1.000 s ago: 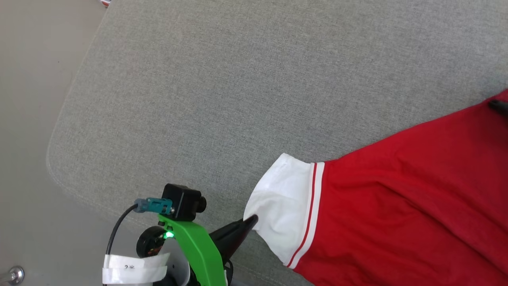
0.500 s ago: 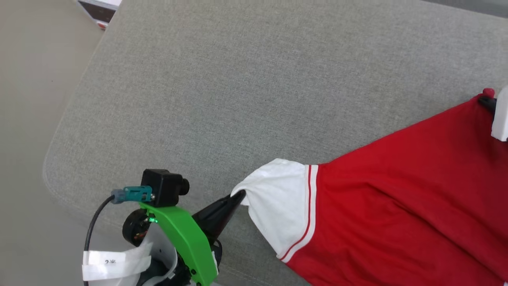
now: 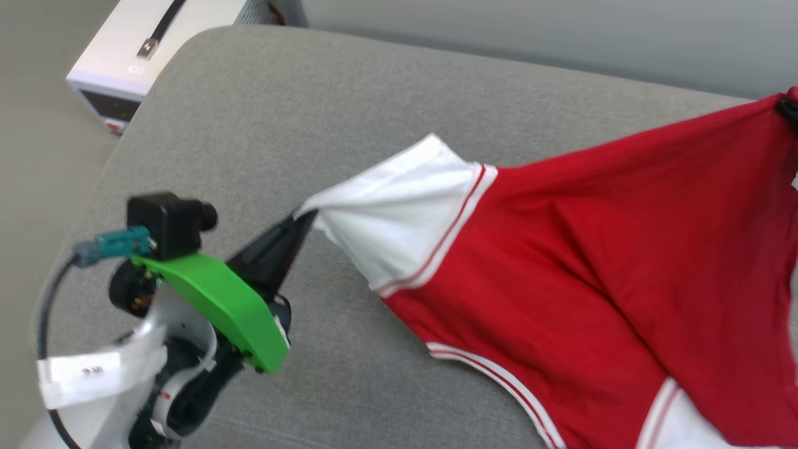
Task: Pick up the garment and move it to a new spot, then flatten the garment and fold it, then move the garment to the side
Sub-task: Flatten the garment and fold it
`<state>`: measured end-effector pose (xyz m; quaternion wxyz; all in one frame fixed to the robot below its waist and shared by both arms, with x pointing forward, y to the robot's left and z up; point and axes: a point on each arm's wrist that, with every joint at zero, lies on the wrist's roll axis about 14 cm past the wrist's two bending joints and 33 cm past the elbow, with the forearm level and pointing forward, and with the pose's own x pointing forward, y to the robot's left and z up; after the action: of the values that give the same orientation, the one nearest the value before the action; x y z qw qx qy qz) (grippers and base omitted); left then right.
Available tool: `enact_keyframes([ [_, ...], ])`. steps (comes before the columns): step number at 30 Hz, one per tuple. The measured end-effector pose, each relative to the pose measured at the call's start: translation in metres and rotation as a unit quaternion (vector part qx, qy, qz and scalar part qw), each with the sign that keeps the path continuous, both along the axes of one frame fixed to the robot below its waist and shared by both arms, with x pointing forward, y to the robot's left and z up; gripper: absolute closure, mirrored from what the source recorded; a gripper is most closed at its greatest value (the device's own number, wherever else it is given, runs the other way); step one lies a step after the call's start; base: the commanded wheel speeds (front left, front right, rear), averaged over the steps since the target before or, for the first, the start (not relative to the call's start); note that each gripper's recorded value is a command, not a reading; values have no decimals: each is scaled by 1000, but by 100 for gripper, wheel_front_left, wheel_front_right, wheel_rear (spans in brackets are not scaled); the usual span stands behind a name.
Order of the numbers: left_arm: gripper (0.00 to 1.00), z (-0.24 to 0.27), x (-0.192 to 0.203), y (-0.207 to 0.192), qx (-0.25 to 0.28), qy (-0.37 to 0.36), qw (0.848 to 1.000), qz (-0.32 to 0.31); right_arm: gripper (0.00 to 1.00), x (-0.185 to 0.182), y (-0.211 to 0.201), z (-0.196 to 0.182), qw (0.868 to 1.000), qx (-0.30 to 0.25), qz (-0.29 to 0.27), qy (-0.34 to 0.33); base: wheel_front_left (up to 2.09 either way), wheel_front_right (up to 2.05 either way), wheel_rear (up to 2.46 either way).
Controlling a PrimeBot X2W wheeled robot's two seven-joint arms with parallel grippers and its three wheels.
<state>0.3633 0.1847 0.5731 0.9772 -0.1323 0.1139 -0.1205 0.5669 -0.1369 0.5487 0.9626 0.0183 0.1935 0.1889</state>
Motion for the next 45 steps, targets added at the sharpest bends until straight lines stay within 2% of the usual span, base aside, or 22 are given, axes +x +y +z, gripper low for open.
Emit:
enact_keyframes([
  [5, 100, 65, 17, 6, 56, -117, 991, 8, 100, -17, -24, 46, 998, 11, -21, -64, 0, 0, 0],
  [10, 100, 109, 22, -9, 59, -192, 980, -7, 100, -37, -45, 89, 991, 26, -41, -127, 0, 0, 0],
  [20, 100, 187, 25, -27, 62, -326, 943, -9, 100, -91, -75, 151, 974, 40, -66, -214, 0, 0, 0],
  [30, 100, 243, 33, -42, 65, -416, 907, -3, 100, -125, -96, 190, 957, 33, -93, -274, 0, 0, 0],
  [37, 100, 263, 56, -41, 86, -440, 894, -5, 100, -116, -103, 206, 948, 33, -104, -300, 0, 0, 0],
  [40, 100, 271, 72, -38, 111, -451, 886, -8, 100, -103, -104, 210, 944, 32, -105, -310, 0, 0, 0],
  [45, 100, 274, 107, -34, 148, -449, 881, -14, 100, -70, -109, 211, 940, 51, -117, -316, 0, 0, 0],
])
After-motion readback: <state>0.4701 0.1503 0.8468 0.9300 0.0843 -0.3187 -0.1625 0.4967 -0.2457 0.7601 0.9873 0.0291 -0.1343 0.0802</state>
